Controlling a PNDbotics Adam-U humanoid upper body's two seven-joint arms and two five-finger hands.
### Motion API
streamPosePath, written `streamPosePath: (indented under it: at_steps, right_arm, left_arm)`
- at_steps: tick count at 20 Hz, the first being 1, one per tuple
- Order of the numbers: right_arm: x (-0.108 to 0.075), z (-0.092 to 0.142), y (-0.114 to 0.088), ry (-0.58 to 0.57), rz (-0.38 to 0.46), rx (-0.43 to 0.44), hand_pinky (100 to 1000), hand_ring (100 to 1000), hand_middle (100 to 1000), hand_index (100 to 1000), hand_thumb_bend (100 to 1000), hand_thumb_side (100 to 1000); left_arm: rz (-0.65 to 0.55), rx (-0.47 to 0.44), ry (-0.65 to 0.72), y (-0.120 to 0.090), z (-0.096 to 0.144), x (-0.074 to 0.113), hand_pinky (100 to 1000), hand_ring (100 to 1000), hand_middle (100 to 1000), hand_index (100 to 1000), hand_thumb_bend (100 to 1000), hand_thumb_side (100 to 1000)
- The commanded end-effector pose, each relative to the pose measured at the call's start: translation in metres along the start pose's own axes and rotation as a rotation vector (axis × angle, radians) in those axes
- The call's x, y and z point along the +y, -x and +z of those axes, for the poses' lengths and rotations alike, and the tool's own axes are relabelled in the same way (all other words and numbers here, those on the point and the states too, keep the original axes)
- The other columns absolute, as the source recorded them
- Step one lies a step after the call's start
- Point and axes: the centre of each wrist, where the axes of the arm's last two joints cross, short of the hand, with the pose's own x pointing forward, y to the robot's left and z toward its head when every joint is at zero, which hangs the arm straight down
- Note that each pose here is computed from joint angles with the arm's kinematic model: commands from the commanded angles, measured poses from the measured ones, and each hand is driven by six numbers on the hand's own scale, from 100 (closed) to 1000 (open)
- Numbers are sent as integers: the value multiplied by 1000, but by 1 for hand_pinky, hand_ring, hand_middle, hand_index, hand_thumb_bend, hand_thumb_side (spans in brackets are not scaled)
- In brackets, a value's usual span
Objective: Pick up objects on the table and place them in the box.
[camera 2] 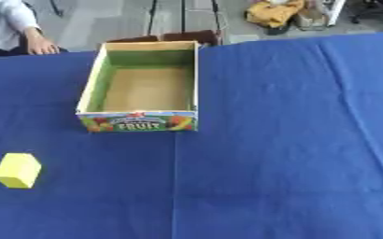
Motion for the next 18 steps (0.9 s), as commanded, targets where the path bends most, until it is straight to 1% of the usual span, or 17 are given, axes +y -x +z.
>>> streamPosePath:
  at_steps: [1,4,5,6,7,11,15,17,18]
  right_arm:
    - [-5,-11,-1,-8,0,-45,674,761,703,813,188,1000]
    - [-6,-11,-1,-10,-2,-44,674,762,702,813,187,1000]
    - [-6,-11,-1,-10,-2,-43,675,762,701,812,181,1000]
    - [-6,-11,-1,-11,-3,-42,675,762,701,812,182,1000]
    - [-6,-11,-1,-11,-4,-42,675,761,698,812,185,1000]
    - [-5,-12,-1,-12,-7,-43,675,760,695,811,187,1000]
    - [-5,-12,-1,-12,-11,-44,676,760,692,811,195,1000]
    - [-5,-12,-1,-13,-13,-44,676,760,691,811,196,1000]
    - [-5,-12,-1,-13,-14,-44,676,760,690,811,197,1000]
  left_arm:
    - [-47,47,124,11,-2,-1,928,1000,1000,1000,567,885]
    - [-38,49,223,15,-12,-14,935,1000,1000,1000,708,880]
    - [-35,46,249,15,-14,-16,938,1000,1000,1000,787,875]
    - [-31,40,270,15,-16,-18,938,1000,1000,1000,804,878]
    - [-27,35,288,15,-17,-19,939,1000,1000,1000,814,877]
    - [-19,4,363,12,-22,-22,935,1000,1000,1000,802,875]
    - [-4,-40,431,7,-30,-24,915,1000,1000,1000,768,863]
    - [5,-54,446,6,-34,-24,908,1000,1000,1000,759,861]
    - [12,-59,446,6,-36,-25,897,1000,999,1000,739,855]
